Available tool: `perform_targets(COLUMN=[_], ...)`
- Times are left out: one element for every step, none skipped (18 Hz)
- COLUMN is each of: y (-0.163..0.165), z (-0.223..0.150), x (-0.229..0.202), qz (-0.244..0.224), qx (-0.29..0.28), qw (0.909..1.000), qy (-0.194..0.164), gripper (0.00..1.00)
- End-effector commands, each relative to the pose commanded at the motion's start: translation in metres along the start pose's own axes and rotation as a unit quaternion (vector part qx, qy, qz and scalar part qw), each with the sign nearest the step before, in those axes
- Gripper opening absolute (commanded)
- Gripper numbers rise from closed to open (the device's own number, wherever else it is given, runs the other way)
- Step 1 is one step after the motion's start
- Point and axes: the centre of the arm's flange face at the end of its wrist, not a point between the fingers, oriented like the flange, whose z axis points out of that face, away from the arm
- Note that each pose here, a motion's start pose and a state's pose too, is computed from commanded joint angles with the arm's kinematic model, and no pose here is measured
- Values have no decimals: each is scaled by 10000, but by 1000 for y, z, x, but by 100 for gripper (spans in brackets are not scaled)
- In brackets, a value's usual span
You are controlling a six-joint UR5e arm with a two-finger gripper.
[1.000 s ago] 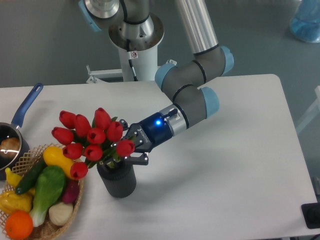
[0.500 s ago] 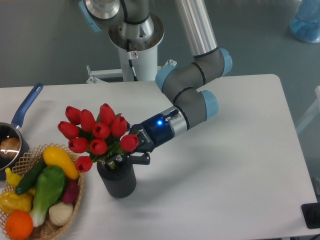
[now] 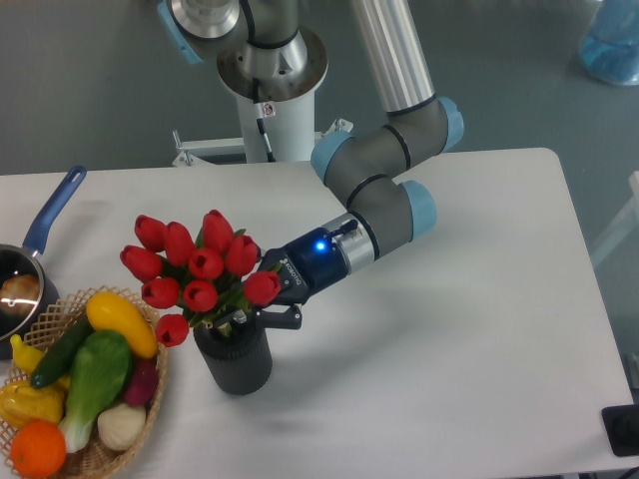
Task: Insert the flowers into the vase
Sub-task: 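Push the tulip stems deeper into the vase while holding them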
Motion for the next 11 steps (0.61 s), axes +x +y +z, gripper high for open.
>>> perform_targets(y=[2, 4, 5, 5, 5, 7, 7, 8, 9, 9, 9], z=[-1, -1, -2, -2, -2, -2, -2, -2, -2, -2, -2], x=[1, 1, 1, 2, 2, 2, 2, 1, 1, 1, 1], qz=[-15, -23, -30, -38, -22, -37, -38, -45, -45, -45, -45], qx=[-7, -7, -14, -14, -15, -14, -14, -22, -22, -22, -22], qw=[10000, 10000, 10000, 10000, 10000, 10000, 10000, 10000, 10000, 10000, 10000], qy=[-10, -10, -19, -20, -20, -20, -20, -21, -22, -22, -22], gripper=[12, 12, 12, 12, 12, 12, 12, 12, 12, 12, 12])
